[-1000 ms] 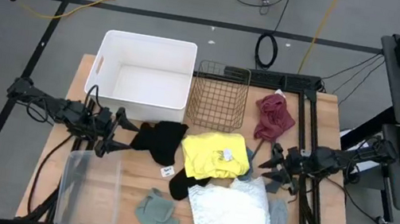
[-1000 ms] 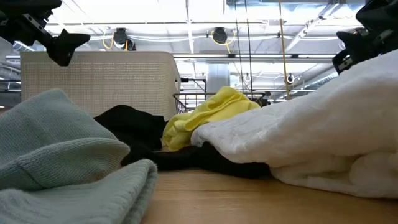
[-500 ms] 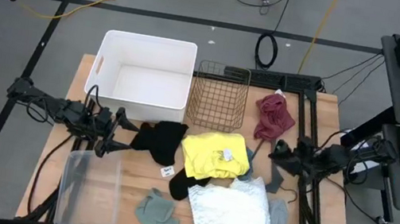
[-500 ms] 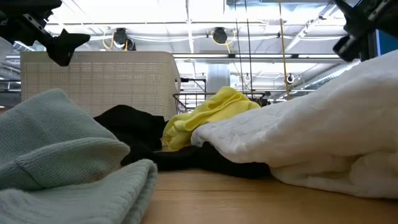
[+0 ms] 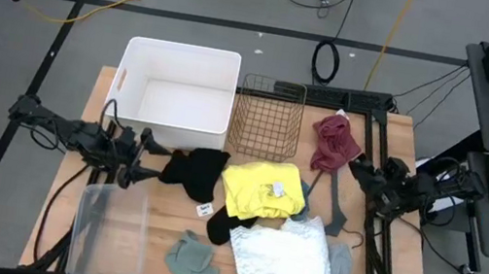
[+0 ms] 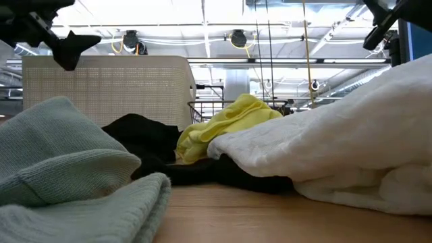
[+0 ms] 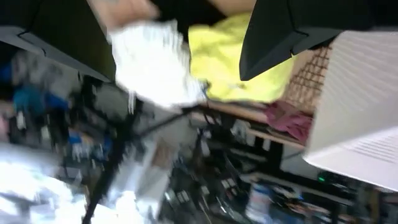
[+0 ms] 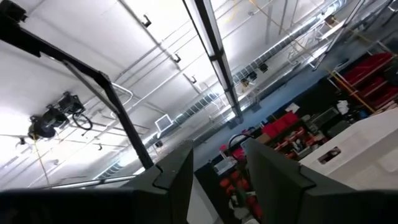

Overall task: Pick & Place Cloths
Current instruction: Put the black pants into the wire basket

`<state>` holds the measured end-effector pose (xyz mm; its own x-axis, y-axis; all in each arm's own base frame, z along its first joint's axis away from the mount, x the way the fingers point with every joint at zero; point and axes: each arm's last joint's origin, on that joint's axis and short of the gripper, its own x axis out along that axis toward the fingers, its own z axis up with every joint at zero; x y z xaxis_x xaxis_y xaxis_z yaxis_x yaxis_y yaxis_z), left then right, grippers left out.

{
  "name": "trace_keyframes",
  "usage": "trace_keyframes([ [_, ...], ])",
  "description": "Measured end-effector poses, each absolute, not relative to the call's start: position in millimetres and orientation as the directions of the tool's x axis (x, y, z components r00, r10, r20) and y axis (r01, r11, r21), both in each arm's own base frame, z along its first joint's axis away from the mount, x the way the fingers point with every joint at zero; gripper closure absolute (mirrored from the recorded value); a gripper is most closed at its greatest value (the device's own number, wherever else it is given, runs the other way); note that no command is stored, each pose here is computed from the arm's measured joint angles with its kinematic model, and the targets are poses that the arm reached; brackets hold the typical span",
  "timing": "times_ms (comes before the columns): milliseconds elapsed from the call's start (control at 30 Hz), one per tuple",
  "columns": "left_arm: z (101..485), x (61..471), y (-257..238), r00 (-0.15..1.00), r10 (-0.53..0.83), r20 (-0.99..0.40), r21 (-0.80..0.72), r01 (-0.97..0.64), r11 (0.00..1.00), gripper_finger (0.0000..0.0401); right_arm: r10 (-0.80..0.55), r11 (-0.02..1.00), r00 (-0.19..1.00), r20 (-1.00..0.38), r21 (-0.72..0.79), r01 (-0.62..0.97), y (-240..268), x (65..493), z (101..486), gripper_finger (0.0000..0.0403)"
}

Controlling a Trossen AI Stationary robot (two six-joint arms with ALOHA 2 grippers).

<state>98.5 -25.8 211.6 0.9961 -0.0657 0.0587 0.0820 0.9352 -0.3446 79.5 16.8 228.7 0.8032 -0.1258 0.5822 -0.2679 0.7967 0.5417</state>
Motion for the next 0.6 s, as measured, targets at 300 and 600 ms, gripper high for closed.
trace_keyframes([
  [300, 240.3, 92.1, -16.7, 0.926, 0.193, 0.324, -0.608, 0.047, 0.793, 0.0054, -0.145, 0.840, 0.804, 0.577, 0.501, -0.208, 16.2, 79.5, 228.5, 0.0261],
  [600, 252.8, 85.7, -12.7, 0.859, 0.279, 0.428, -0.636, 0.067, 0.769, 0.0054, -0.145, 0.862, 0.803, 0.578, 0.473, -0.184, 16.2, 79.5, 228.7, 0.0261],
])
